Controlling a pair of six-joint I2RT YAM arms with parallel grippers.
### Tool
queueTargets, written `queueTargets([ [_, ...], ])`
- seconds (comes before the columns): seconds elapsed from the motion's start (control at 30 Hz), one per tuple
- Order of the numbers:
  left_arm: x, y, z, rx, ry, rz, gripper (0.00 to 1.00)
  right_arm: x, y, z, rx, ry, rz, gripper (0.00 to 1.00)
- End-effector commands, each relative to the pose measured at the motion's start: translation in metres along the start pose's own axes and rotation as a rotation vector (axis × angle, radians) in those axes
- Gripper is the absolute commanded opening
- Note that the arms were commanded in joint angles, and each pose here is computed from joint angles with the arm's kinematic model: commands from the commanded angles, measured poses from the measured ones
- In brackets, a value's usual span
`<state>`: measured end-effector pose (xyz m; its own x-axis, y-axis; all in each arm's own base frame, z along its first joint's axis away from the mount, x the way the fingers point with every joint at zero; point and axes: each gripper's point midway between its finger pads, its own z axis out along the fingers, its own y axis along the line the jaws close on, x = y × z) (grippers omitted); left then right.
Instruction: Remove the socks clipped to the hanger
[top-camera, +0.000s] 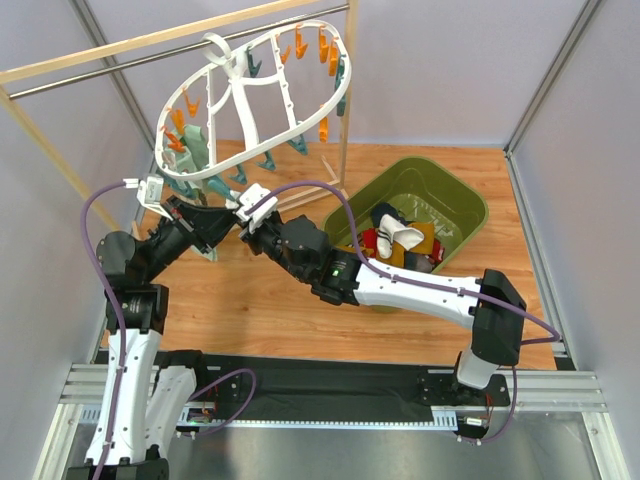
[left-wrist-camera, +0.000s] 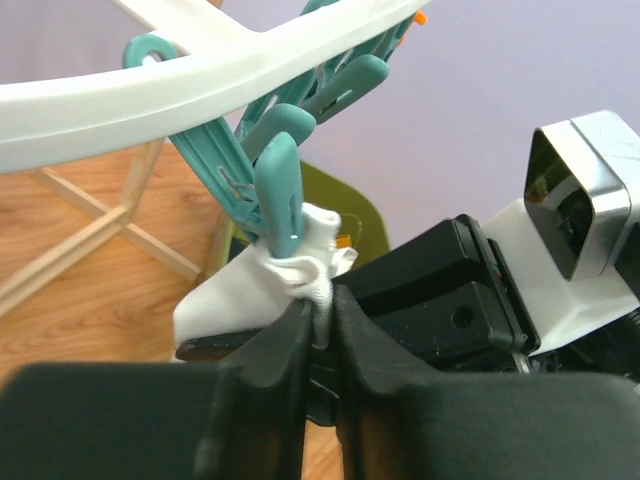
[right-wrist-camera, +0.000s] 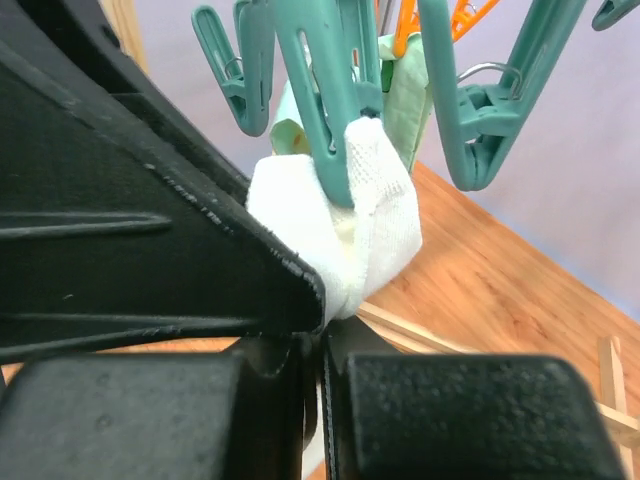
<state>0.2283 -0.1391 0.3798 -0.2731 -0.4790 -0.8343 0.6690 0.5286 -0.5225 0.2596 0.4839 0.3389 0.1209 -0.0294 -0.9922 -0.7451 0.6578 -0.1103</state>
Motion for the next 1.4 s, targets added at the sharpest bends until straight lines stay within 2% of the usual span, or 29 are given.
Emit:
queueTargets([
  [0.0,-0.014,-0.016,-0.001,0.015,-0.005,0.068,0.32,-0.036,-0.008,-0.004,0.029,-0.089,0.067,0.00],
  [0.07,-0.019,-0.019,-0.001,0.016,0.001,0.106,0.46,-0.043,-0.002,-0.006,-0.021,-0.104,0.084,0.00],
  [0.13,-0.022,-0.019,0.000,0.011,0.006,0.149,0.53,-0.045,0.002,-0.008,-0.066,-0.101,0.116,0.00],
  [0.17,-0.024,-0.019,-0.001,0.009,0.007,0.164,0.77,-0.046,0.002,-0.009,-0.078,-0.104,0.128,0.00],
  [0.23,-0.030,-0.021,-0.001,0.018,0.008,0.190,0.99,-0.054,0.002,-0.014,-0.124,-0.120,0.173,0.00],
  [0.43,-0.047,-0.016,-0.005,0.056,-0.064,0.183,0.99,-0.068,-0.001,-0.022,-0.198,-0.144,0.235,0.00],
  [0.7,-0.063,-0.008,-0.008,0.086,-0.142,0.193,0.91,-0.065,0.001,-0.022,-0.259,-0.119,0.275,0.00],
  [0.8,-0.069,-0.004,-0.008,0.058,-0.193,0.171,0.85,-0.062,0.002,-0.022,-0.276,-0.109,0.289,0.00],
  [0.9,-0.072,-0.003,-0.010,0.081,-0.267,0.109,0.76,-0.063,0.002,-0.023,-0.282,-0.112,0.290,0.00],
  [0.93,-0.076,-0.007,-0.012,0.105,-0.303,0.049,0.74,-0.063,0.003,-0.024,-0.288,-0.111,0.293,0.00],
  [1.03,-0.080,-0.027,-0.018,0.219,-0.361,0.148,0.75,-0.065,0.004,-0.024,-0.302,-0.115,0.296,0.00],
  [1.2,-0.070,-0.020,-0.015,0.293,-0.331,0.132,0.77,-0.068,0.008,-0.026,-0.331,-0.117,0.304,0.00],
  [1.23,-0.070,-0.027,-0.018,0.334,-0.342,0.170,0.76,-0.069,0.009,-0.026,-0.339,-0.117,0.305,0.00],
  [1.27,-0.068,-0.018,-0.015,0.339,-0.336,0.108,0.76,-0.069,0.009,-0.027,-0.340,-0.114,0.306,0.00],
  [1.37,-0.069,-0.014,-0.014,0.360,-0.342,0.093,0.75,-0.066,0.008,-0.027,-0.339,-0.108,0.306,0.00],
])
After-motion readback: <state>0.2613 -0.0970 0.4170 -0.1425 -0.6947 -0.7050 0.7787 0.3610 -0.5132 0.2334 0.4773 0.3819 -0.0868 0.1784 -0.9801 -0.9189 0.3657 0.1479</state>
